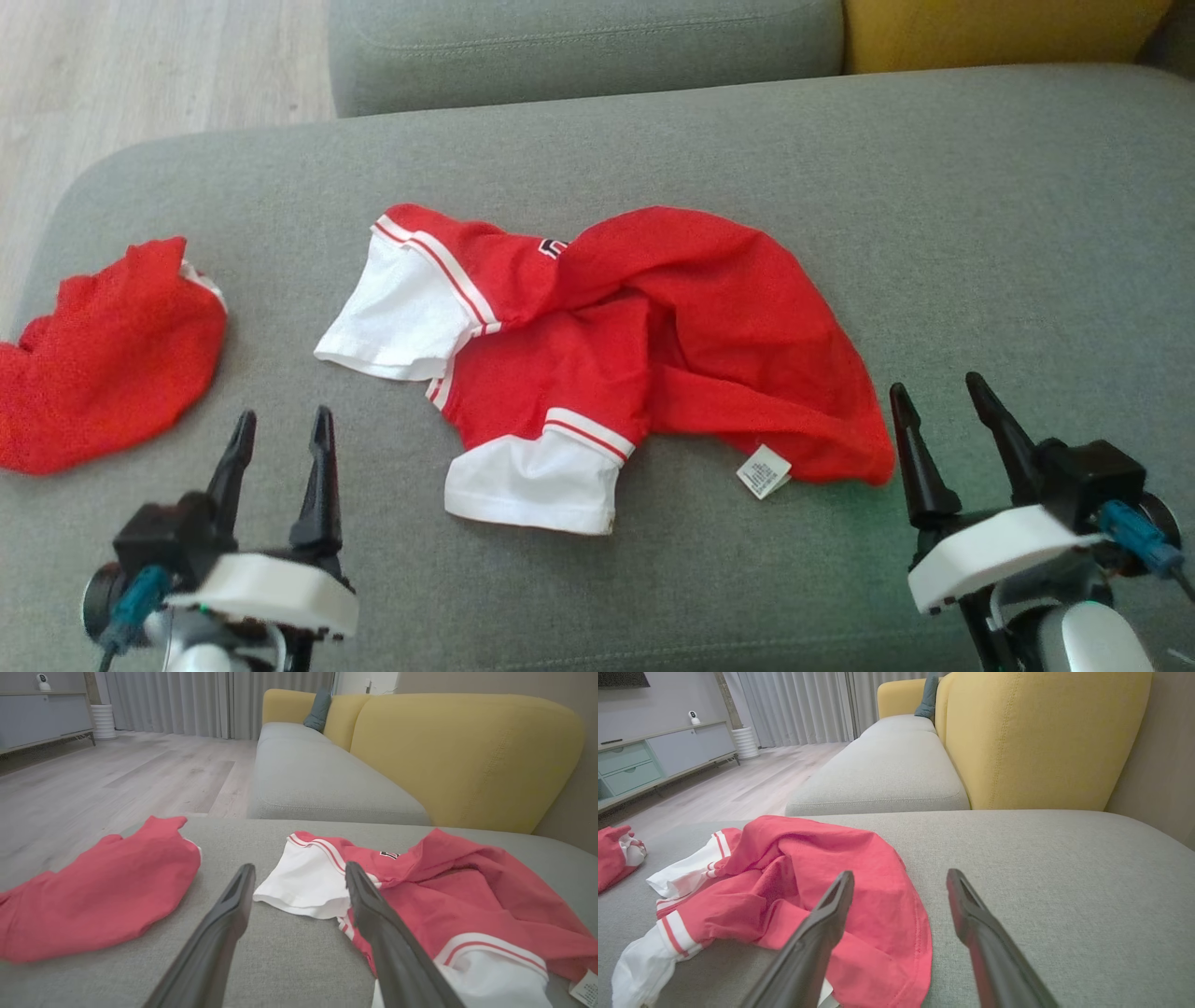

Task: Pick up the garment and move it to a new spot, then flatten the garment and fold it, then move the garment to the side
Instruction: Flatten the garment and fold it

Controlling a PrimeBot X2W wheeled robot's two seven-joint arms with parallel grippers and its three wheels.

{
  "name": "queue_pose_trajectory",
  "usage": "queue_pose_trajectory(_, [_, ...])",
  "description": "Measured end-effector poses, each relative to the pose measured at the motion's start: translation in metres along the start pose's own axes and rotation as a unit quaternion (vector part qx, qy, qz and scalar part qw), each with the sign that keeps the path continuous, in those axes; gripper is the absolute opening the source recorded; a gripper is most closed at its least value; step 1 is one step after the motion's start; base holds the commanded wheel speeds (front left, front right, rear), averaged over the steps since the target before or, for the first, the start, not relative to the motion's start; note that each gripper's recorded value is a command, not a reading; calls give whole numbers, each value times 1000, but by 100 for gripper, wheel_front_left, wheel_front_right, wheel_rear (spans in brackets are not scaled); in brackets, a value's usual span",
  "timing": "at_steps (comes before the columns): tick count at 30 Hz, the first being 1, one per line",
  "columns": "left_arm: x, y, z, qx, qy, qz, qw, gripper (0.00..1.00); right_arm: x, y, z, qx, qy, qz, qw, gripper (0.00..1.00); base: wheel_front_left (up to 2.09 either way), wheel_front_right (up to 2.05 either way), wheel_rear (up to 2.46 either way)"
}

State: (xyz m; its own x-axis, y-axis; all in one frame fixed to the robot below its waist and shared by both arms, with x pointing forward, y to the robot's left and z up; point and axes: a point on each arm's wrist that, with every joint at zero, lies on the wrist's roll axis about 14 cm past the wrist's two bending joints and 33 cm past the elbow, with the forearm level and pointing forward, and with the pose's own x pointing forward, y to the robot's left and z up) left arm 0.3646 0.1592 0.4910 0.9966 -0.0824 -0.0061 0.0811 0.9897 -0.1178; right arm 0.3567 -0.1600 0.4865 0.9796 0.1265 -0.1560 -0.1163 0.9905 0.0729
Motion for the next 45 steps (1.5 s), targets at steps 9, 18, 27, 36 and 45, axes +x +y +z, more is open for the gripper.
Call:
queue_pose_trajectory(9, [-5,2,-7,0,11,6,1000,100,1,4,3,-1,-2,5,1000,100,0,0,0])
queue_pose_trajectory(18, [-5,2,-9,0,14,5,1000,100,3,4,1,0,2,6,1000,100,0,0,0])
queue_pose_trajectory(27, [2,-2,-12,5,17,-2,1000,100,11,-1,-21,4,43,1,999,100,0,0,0])
queue_pose_trajectory(36, [37,-5,-5,10,-1,-16,1000,100,61,-13,-47,-15,110,12,994,100,0,0,0])
queue_pose_trajectory(45, [65,-9,-20,2,9,-29,1000,100,104,-24,-95,-40,238,29,970,100,0,0,0])
